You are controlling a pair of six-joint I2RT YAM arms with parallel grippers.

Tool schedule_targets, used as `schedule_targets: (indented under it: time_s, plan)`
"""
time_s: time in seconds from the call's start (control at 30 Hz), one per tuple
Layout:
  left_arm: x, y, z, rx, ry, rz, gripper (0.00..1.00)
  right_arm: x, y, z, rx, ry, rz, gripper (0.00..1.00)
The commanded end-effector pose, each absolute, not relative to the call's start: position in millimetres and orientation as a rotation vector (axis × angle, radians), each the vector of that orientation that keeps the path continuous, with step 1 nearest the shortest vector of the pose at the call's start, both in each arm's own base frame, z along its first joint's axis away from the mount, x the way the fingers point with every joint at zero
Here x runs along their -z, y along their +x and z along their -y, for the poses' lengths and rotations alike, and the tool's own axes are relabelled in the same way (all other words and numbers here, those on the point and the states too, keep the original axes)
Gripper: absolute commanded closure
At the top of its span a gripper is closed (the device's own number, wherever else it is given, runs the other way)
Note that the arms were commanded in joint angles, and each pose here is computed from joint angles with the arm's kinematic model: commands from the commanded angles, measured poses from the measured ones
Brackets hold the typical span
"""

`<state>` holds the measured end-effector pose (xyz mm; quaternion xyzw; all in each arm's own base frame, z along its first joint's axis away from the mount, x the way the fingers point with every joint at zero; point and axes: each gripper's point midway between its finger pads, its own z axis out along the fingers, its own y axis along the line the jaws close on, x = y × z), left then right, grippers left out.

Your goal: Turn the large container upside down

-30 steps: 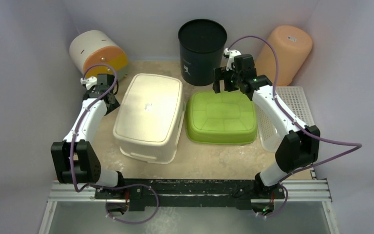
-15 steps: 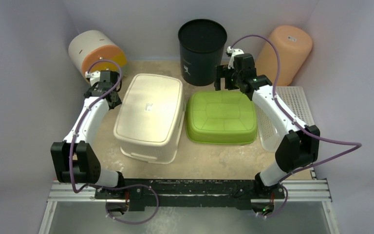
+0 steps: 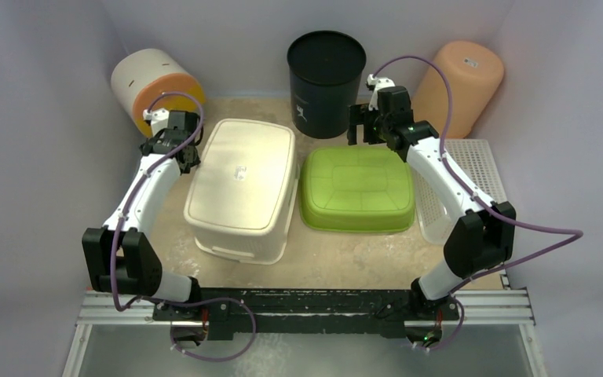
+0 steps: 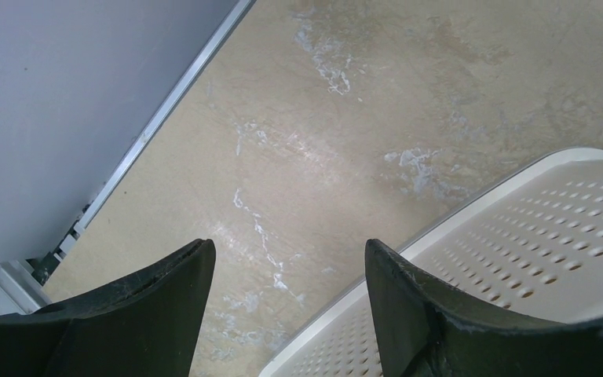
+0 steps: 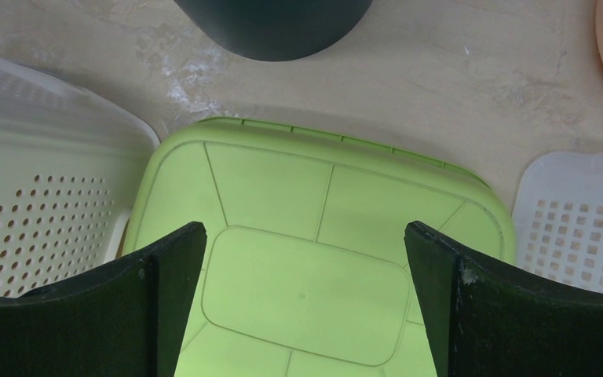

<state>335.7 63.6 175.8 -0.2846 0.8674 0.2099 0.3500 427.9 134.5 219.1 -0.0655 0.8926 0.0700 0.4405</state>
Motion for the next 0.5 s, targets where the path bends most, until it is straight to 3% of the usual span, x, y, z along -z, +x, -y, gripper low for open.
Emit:
schedule_targets:
  time_s: [0.0, 0.47]
  plan:
    - [-180.4, 343.4, -48.8, -0.519, -0.665, -2.275, 0.30, -240.2, 435.2, -128.3, -0.151, -0.128, -2.146, 0.00]
    - [-179.6, 345.8, -45.7, -0.532, -0.644, -2.284, 0.29, -239.8, 434.8, -126.0, -0.140, -0.117, -2.140, 0.00]
